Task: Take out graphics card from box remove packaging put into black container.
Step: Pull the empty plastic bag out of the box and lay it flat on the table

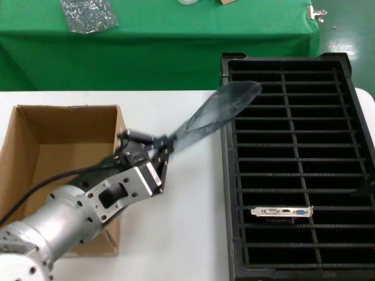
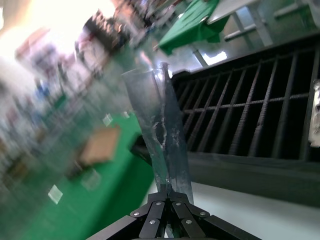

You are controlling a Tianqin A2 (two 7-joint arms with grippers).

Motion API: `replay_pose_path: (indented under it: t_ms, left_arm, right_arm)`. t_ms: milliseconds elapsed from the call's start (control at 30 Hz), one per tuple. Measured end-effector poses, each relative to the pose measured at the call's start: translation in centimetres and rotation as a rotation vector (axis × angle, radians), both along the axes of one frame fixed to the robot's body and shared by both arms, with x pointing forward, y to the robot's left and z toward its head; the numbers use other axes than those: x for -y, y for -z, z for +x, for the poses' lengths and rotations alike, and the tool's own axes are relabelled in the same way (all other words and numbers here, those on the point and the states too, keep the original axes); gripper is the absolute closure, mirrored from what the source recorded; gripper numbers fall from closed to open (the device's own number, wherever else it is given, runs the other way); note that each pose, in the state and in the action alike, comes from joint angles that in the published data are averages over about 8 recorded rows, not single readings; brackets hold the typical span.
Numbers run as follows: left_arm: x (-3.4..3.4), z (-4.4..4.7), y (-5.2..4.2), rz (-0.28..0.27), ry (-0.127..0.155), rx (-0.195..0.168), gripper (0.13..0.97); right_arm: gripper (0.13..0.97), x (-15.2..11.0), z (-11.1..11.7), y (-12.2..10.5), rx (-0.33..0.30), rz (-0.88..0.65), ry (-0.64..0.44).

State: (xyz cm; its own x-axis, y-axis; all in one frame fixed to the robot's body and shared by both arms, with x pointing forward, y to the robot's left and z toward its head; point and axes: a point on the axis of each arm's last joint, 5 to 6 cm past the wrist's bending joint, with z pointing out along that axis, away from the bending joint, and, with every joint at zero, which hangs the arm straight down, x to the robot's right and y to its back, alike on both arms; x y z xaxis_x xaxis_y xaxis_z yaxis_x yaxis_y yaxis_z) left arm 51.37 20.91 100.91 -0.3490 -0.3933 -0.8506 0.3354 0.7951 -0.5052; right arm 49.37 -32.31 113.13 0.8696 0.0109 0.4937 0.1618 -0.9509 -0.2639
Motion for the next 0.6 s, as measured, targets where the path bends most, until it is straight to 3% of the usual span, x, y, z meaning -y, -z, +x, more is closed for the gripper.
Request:
replay_pose_path:
  t_ms: [100,200,433,600]
  left_arm:
    - [0.09,0.61,0.72,-0.13,-0.053,-0.127,0.958]
    - [-0.07,1.24,1.57,-0.249,-0.112,-0.226,0.958]
    - [-0.92,2.84,3.92,-0.471,-0.244,-0.368,0.958]
    - [-1.08,3.88,6.08,-0.573,-0.307,-0.462,0.958]
  right_arm:
    - [0.143,0.1,-0.1,0.0,0.0,0.0,-0.001]
    - [0.138,0.0,0.0,0.0,0.0,0.0,0.001]
    - [0.13,-0.2,0.1,0.0,-0.001,-0.001,0.002]
    - [0.13,-0.2,0.1,0.0,-0.001,-0.001,0.003]
